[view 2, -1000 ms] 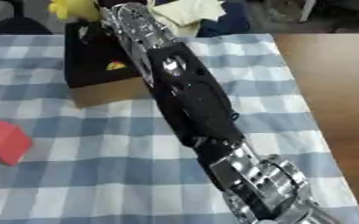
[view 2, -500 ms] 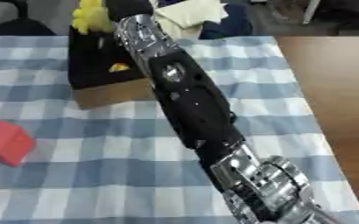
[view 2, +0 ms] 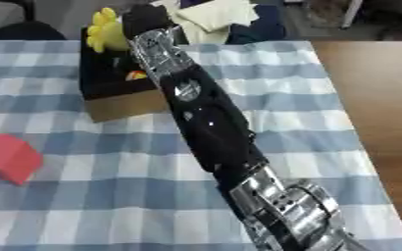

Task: Pick up objects on the table and place them in the box.

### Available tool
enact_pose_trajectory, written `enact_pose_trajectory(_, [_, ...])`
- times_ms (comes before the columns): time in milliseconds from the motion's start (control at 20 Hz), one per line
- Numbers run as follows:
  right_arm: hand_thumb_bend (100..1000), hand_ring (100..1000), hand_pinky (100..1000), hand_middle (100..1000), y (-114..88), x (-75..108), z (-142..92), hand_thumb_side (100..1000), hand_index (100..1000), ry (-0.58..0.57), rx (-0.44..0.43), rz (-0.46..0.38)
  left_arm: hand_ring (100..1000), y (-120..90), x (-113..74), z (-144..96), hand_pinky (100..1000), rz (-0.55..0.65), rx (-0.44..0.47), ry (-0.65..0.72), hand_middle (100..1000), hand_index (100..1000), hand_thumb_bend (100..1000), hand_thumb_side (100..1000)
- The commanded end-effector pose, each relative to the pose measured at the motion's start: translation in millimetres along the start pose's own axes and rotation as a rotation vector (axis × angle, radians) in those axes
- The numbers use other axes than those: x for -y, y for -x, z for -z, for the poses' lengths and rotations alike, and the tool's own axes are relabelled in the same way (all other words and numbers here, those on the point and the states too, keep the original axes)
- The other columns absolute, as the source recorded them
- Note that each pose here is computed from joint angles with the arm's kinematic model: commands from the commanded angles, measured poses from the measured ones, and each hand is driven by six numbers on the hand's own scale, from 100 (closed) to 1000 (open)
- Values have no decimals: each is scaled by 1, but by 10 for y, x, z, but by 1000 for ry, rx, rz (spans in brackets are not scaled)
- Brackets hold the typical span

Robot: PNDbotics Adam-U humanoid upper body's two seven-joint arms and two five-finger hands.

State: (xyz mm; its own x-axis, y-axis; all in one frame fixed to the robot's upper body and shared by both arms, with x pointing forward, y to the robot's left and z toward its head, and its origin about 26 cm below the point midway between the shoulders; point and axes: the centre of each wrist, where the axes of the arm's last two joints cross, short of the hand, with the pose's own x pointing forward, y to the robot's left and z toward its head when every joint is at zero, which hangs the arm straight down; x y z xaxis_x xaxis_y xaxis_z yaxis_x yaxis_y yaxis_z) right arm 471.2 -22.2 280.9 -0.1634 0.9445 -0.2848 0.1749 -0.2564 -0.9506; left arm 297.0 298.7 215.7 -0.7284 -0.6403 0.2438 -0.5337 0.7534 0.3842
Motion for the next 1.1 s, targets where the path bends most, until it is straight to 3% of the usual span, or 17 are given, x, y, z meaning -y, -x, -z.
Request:
enact_pose_trajectory(50, [421,937,909,864,2,142,4,671,862,14,-23,-28,775,4,-187,112,636,136,50,72,683,811,100,752])
enact_pose_trajectory(300, [652,969,935,907,11,146,11,755,886,-8,-65,-70,774,16,-269,151,639,222,79,124,681,814,100,743])
enact_pose_trajectory(450, [692,981,945,916,10,163,9,772,891,-10,-79,-90,774,16,-284,163,639,238,92,128,680,815,100,741])
enact_pose_trajectory(700, [637,973,943,906,11,264,-23,810,897,21,-66,-64,773,17,-307,178,638,258,105,142,680,816,100,739])
enact_pose_trajectory(800, [547,964,940,899,37,356,-56,915,907,54,-50,-14,773,20,-321,180,637,269,102,155,680,816,100,738])
enact_pose_trajectory(850, [576,964,940,898,58,404,-73,850,907,68,-39,14,774,22,-331,182,638,275,98,161,680,816,100,738])
enact_pose_trajectory(1100, [382,940,927,880,296,786,-240,892,929,180,64,199,774,49,-411,163,638,330,66,214,680,818,100,738])
